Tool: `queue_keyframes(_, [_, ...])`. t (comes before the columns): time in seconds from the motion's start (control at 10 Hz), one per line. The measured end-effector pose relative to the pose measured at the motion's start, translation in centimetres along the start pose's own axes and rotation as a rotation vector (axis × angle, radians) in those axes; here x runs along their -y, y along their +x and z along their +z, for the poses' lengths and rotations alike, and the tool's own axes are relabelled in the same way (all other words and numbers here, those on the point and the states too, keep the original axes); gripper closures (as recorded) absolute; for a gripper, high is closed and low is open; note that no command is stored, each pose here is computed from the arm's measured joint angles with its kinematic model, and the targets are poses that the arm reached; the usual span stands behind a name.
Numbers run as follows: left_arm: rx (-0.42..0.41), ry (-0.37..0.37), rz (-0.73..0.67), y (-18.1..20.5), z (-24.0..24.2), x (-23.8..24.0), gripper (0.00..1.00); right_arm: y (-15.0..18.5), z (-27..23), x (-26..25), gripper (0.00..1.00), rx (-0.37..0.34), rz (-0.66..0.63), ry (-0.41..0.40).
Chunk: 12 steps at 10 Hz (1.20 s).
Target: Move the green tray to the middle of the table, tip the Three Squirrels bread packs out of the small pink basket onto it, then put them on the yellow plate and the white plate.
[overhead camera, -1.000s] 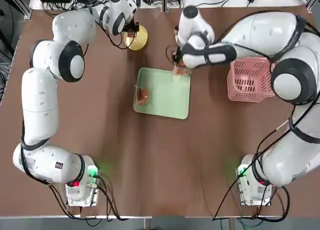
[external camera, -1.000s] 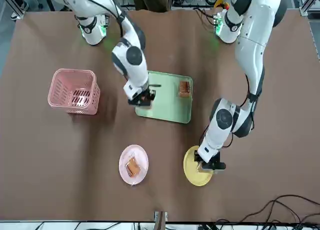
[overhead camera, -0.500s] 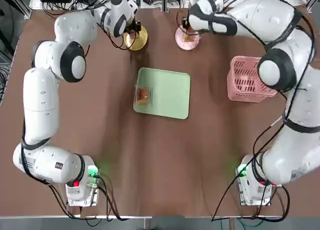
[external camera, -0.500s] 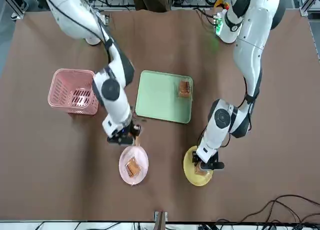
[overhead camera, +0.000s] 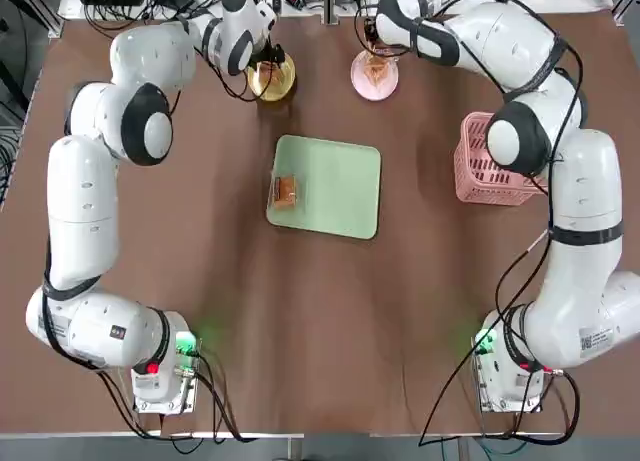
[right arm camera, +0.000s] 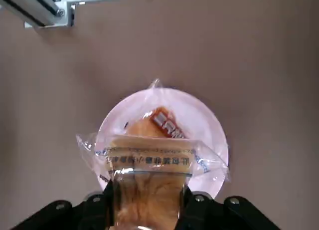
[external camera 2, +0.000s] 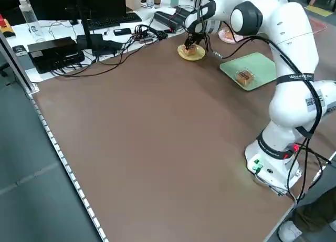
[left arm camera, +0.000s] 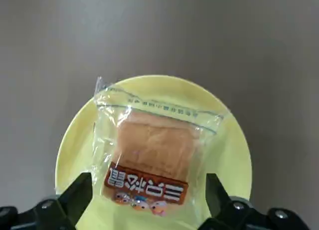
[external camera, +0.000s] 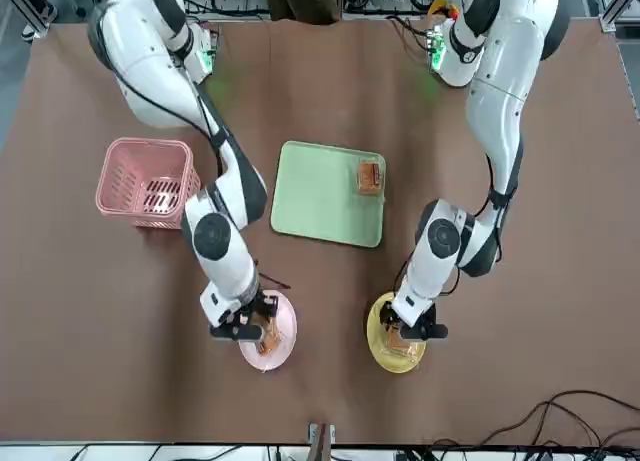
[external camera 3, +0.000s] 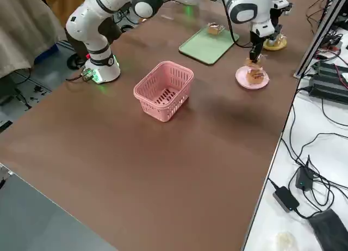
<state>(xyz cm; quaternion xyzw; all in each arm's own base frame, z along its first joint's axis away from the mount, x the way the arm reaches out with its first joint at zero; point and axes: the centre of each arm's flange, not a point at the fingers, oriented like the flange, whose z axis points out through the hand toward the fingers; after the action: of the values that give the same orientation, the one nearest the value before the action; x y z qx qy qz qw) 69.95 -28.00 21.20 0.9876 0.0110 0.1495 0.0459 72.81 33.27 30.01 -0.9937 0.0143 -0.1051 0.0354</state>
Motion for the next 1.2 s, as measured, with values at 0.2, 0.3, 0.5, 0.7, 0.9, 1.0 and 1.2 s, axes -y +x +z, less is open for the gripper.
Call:
queue_keyframes(0.2, [0.126, 0.059, 0.024, -1.3, -2.0, -1.3, 0.0, 1.3, 0.6, -1.3, 0.54, -0.038, -0.045, 0.035])
queue_keyframes(0.3, [0.209, 0.096, 0.051, -2.3, -4.9, -2.9, 0.0, 1.3, 1.2, -1.1, 0.54, -0.039, -0.049, 0.053])
queue_keyframes(0.5, [0.29, 0.127, 0.118, -6.3, -9.9, -5.9, 0.0, 0.7, 2.5, -0.6, 0.54, -0.02, -0.053, 0.067])
queue_keyframes(0.7, [0.328, 0.144, 0.151, -12.8, -11.1, -7.5, 0.0, 0.6, 3.5, -1.1, 0.54, -0.009, -0.079, 0.064])
queue_keyframes(0.9, [0.297, 0.111, 0.086, -20.7, -11.2, -9.2, 0.0, 0.8, 4.0, -1.7, 0.54, -0.006, -0.095, 0.068])
queue_keyframes(1.0, [0.298, 0.102, 0.057, -25.2, -11.1, -9.9, 0.0, 0.8, 4.0, -1.7, 0.52, -0.005, -0.096, 0.069])
queue_keyframes(1.2, [0.321, 0.12, 0.029, -32.4, -11.9, -11.4, 0.0, 0.7, 4.4, -1.8, 0.26, -0.001, -0.097, 0.068])
